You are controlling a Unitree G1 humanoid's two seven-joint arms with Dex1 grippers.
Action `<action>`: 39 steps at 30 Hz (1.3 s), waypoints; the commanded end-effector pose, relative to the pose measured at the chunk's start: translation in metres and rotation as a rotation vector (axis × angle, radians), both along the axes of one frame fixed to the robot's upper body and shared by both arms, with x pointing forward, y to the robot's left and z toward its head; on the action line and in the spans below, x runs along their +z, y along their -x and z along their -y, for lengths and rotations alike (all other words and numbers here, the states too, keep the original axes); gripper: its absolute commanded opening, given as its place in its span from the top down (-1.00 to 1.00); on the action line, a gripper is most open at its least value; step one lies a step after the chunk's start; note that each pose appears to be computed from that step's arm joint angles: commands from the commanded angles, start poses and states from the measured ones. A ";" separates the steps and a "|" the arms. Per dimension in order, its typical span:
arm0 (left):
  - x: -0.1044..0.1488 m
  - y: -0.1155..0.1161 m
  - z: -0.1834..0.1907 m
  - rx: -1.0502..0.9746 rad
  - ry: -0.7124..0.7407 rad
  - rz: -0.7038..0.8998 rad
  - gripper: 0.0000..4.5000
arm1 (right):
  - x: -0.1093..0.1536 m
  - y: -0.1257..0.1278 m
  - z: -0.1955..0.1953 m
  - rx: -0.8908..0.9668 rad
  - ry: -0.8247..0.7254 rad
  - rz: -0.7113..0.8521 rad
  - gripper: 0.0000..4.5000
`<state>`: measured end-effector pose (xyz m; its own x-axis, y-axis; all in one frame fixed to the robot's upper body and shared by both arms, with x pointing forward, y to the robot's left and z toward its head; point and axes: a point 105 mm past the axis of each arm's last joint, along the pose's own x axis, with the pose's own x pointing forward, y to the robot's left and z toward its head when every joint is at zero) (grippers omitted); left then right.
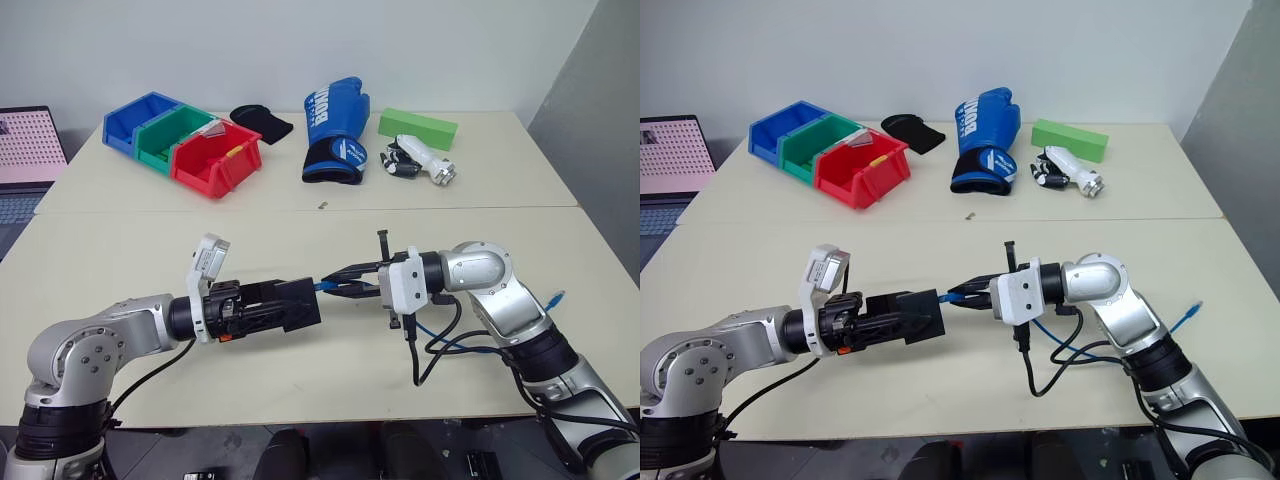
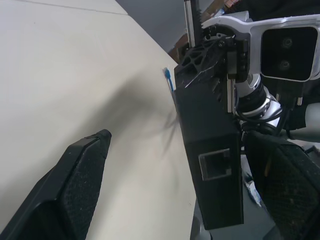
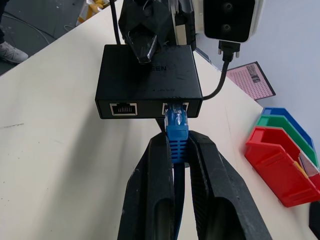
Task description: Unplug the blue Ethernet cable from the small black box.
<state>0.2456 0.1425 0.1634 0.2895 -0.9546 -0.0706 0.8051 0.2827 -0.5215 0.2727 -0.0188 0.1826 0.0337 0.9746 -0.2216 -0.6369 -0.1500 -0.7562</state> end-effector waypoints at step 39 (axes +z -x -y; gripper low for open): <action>0.006 -0.007 0.015 -0.191 -0.076 0.330 0.66 | 0.031 0.015 0.021 -0.066 -0.168 -0.703 -0.76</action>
<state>0.2542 0.1330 0.1590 0.1711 -0.9780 -0.1190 0.9374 0.1988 -0.2858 0.2594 -0.0408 0.2070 -0.0134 0.9913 -0.1309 -0.9462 -0.0549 -0.3189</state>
